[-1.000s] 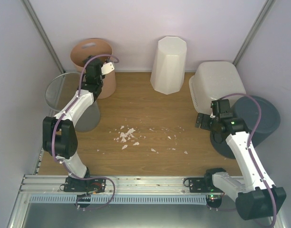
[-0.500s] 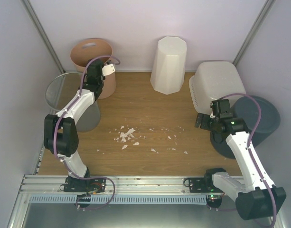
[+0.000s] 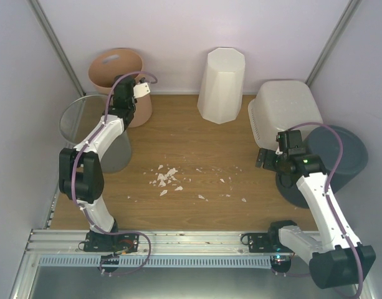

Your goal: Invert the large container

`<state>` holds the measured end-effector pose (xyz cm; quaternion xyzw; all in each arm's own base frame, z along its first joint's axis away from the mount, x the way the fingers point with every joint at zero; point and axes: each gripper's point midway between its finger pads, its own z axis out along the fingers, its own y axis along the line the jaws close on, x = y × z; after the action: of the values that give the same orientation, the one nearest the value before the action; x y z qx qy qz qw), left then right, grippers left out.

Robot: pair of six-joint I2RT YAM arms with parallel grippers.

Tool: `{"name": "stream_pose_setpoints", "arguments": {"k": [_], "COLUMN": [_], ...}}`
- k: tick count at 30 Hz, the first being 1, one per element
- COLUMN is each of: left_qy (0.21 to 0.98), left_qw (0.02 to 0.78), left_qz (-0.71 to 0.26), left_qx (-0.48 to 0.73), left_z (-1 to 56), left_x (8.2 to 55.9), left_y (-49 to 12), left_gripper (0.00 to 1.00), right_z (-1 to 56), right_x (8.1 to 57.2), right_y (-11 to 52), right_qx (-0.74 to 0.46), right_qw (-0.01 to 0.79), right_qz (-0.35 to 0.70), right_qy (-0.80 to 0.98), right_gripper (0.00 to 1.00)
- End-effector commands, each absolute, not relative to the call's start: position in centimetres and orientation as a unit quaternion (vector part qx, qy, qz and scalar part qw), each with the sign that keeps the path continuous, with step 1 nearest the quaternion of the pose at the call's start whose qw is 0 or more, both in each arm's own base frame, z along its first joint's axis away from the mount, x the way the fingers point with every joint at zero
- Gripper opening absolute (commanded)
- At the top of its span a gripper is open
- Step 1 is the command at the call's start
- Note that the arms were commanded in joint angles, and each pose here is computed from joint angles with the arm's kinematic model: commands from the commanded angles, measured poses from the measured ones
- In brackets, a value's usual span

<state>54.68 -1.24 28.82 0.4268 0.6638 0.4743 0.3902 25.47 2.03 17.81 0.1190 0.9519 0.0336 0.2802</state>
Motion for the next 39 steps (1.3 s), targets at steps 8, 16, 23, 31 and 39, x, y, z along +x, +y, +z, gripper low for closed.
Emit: {"name": "stream_pose_setpoints", "arguments": {"k": [8, 16, 23, 31, 39], "left_qy": [0.661, 0.680, 0.679, 0.681, 0.689], "left_qw": [0.465, 0.501, 0.525, 0.559, 0.582], "left_qz": [0.449, 0.378, 0.348, 0.295, 0.217], "left_qx": [0.383, 0.379, 0.377, 0.369, 0.374], "left_z": [35.4, 38.5, 40.8, 43.6, 44.4], "left_x": [54.4, 52.5, 51.1, 49.1, 46.9], "left_y": [-2.1, -4.4, -6.2, -7.8, -10.6], "left_gripper": [0.00, 0.00, 0.00, 0.00, 0.00], "right_z": [19.4, 23.8, 25.6, 27.2, 29.0], "right_x": [26.0, 26.3, 26.1, 26.1, 26.0], "right_y": [1.8, 4.8, 5.1, 5.5, 5.9], "right_qx": [0.118, 0.079, 0.070, 0.062, 0.057], "right_qw": [0.309, 0.352, 0.369, 0.385, 0.402], "right_qz": [0.036, 0.125, 0.136, 0.151, 0.165], "right_qy": [0.943, 0.924, 0.917, 0.908, 0.899], "right_gripper": [1.00, 0.99, 0.99, 0.99, 0.99]}}
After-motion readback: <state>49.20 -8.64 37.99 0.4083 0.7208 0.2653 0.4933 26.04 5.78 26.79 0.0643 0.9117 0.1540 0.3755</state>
